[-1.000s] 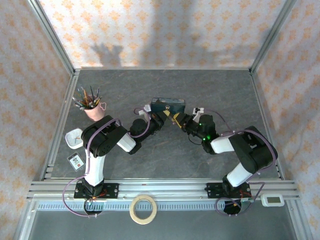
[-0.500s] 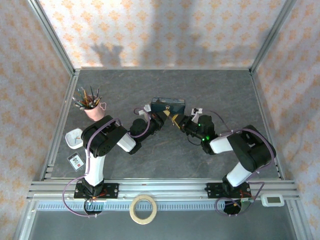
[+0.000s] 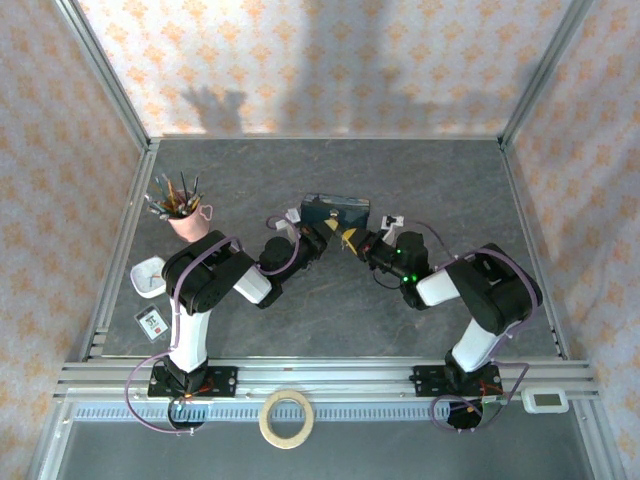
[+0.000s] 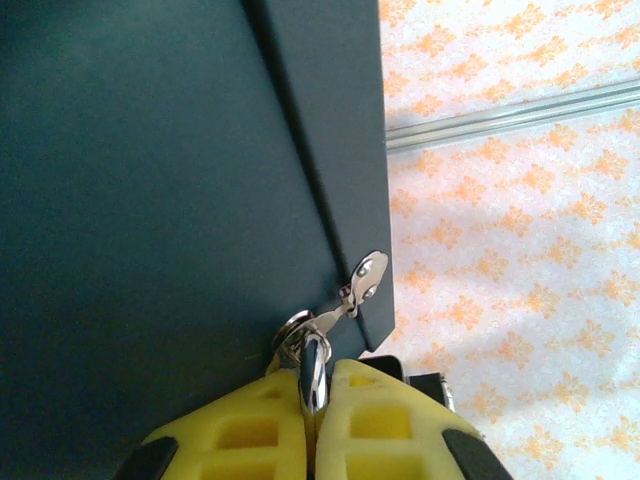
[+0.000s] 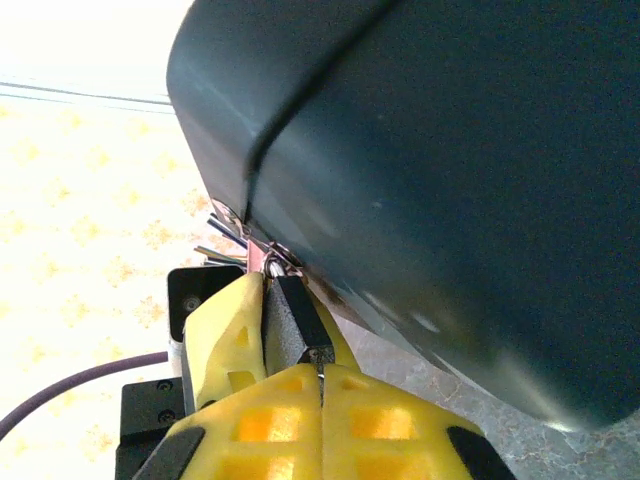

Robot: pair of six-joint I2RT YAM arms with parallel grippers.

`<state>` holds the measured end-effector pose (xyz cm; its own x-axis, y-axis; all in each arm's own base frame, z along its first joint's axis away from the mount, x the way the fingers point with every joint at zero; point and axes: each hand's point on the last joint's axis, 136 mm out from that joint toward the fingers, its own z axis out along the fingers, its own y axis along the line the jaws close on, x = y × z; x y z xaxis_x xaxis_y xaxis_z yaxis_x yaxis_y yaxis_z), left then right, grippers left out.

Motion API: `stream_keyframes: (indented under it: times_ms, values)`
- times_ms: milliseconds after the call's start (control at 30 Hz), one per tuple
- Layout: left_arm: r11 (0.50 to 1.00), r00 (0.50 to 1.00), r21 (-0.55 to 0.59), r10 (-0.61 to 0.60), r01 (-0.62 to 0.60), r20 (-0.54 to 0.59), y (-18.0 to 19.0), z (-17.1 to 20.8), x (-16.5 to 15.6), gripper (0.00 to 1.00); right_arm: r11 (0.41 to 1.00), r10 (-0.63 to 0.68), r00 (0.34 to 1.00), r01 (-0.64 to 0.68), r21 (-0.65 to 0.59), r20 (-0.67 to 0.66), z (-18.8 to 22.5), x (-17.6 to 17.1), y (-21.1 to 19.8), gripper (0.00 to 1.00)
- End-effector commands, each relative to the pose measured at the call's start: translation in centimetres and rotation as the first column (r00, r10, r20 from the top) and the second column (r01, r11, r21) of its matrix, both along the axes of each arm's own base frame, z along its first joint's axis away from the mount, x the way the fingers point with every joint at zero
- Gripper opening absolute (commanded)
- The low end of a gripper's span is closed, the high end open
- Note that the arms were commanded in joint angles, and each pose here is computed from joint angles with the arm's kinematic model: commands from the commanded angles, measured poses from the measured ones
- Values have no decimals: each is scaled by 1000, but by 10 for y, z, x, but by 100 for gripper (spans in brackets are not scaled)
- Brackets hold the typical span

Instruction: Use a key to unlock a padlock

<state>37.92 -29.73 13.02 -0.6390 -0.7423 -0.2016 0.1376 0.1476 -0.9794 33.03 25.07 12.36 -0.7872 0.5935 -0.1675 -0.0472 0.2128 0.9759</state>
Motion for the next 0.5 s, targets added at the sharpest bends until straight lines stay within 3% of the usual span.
stream_keyframes:
  times_ms: [0,33,167,300,467]
  values:
    - [995,994,-82,-49,57,93,-11,39,-7,0,999,26,998,-28,36,50,13,-2,7,0]
    - [994,994,-89,-51,59,92,-10,39,-8,3,999,23,999,-24,36,48,12,-1,7,0]
    - [994,997,-97,-34,41,73,-2,35,-14,36,999,15,999,-17,43,43,10,1,6,0]
    - [997,999,-72,-3,7,48,9,26,-19,55,998,18,999,-20,57,41,10,1,7,0]
    - [997,999,-82,4,-1,37,12,22,-19,57,998,24,999,-26,63,44,11,1,9,0]
